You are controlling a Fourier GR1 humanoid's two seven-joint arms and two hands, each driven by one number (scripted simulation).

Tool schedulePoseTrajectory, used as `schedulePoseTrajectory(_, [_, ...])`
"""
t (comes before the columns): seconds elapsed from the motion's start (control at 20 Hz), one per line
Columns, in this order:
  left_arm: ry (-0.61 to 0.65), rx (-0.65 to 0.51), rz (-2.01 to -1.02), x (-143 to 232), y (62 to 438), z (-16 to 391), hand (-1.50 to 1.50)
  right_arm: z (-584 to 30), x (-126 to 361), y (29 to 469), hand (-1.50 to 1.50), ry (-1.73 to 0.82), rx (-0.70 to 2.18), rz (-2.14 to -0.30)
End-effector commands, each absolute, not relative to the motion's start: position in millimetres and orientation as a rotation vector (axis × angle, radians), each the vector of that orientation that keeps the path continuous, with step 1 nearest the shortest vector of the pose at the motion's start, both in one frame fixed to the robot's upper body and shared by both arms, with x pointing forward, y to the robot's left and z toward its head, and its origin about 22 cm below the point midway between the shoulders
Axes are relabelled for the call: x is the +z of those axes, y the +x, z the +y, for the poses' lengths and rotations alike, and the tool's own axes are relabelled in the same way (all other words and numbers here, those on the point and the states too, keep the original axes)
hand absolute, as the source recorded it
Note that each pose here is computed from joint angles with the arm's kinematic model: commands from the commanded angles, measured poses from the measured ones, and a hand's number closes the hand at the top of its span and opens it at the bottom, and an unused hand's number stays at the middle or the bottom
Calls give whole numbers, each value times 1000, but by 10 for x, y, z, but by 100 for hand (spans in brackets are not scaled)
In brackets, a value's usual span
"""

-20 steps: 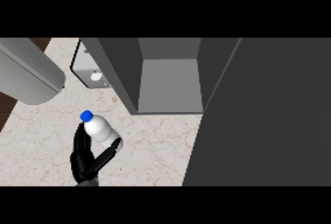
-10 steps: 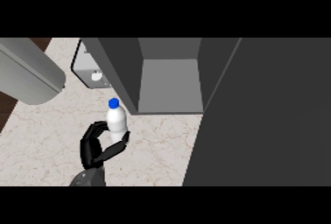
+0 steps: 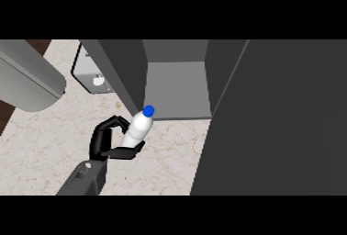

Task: Pick up the bottled water, place it into the cabinet and close the cabinet

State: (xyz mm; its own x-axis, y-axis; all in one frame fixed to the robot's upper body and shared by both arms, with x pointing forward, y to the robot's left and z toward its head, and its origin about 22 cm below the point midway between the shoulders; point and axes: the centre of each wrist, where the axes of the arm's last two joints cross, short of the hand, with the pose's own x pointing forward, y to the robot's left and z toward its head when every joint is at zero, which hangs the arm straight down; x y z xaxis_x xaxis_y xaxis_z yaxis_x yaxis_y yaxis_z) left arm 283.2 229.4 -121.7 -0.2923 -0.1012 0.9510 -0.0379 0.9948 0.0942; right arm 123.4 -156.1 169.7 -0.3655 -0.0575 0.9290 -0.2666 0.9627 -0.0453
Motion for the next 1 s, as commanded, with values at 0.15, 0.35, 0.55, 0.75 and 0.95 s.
schedulePoseTrajectory(0.15, [-164,-90,-1899,-956,3115,2039,150,-1445,1761,1089,-150,206,181,-1974])
schedulePoseTrajectory(0.35, [-219,-41,-1904,-800,3168,1757,150,-1712,1920,946,-150,191,188,-1971])
schedulePoseTrajectory(0.55, [-310,-13,-1866,-586,3156,1631,150,-1629,1857,1019,-150,170,176,-1979])
schedulePoseTrajectory(0.75, [-297,-12,-1885,-326,3162,1289,150,-1577,1846,1070,-150,184,189,-1986])
schedulePoseTrajectory(0.95, [-295,9,-1867,-44,3270,1059,150,-1540,1692,1101,-150,212,164,-1970])
